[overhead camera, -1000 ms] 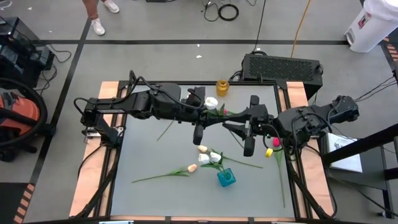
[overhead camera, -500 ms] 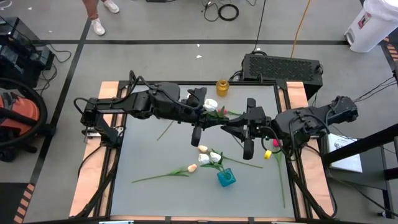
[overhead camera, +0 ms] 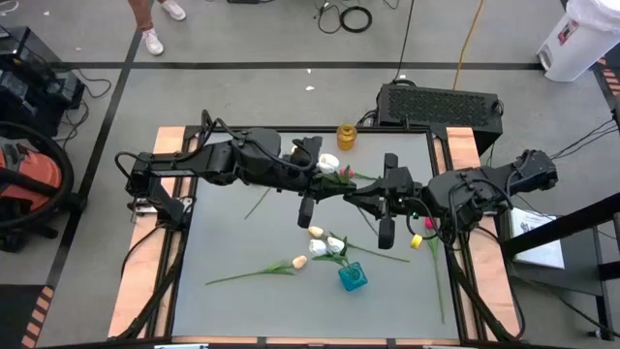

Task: Sort flowers into vase by color
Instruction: Put the white tulip into the blue vase

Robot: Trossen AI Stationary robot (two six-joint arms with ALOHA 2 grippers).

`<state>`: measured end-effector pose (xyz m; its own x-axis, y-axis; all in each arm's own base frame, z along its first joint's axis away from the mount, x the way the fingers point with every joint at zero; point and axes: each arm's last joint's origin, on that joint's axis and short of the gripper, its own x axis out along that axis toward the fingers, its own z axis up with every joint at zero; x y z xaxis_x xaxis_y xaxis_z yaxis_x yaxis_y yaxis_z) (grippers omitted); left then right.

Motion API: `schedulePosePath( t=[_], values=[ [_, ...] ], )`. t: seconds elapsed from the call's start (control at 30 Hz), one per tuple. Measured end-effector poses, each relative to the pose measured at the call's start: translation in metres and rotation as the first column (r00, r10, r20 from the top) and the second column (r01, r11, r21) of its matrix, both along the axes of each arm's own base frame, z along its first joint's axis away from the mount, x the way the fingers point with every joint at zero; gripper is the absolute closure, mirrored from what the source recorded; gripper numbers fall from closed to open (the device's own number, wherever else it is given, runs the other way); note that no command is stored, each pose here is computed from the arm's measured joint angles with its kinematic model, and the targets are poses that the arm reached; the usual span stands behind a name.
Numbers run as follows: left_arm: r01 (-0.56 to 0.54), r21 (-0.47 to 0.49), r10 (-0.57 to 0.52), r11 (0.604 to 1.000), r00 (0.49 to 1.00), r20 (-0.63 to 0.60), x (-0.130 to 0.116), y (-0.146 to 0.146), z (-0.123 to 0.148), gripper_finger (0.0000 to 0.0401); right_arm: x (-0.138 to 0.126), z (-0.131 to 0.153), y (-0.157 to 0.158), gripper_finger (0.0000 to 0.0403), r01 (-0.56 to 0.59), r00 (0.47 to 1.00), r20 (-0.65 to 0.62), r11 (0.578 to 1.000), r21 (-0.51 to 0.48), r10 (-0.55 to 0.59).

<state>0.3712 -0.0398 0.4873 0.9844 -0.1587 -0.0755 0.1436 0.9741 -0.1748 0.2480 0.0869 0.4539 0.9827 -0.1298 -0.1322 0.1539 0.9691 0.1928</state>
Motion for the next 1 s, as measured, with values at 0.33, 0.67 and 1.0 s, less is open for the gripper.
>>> schedulePosePath(
  t=[0.33, 0.67, 1.0],
  values=[
    [-0.008, -0.002, 0.008, 1.0, 1.0, -0.019, 0.0, -0.001, -0.002, 0.0357, 0.0, -0.001, 0.0, 0.0401, 0.005, 1.0, -0.009, 1.0, -0.026, -0.005],
    [-0.024, 0.001, 0.024, 1.0, 0.999, -0.027, -0.001, -0.001, -0.002, 0.0289, -0.013, 0.005, -0.006, 0.0402, 0.05, 0.999, -0.003, 0.998, -0.043, -0.05],
    [-0.064, 0.022, 0.066, 0.998, 0.99, -0.123, -0.01, 0.004, -0.007, 0.0278, -0.034, 0.012, 0.0, 0.0403, 0.009, 1.0, 0.002, 0.999, -0.032, -0.009]
  ],
)
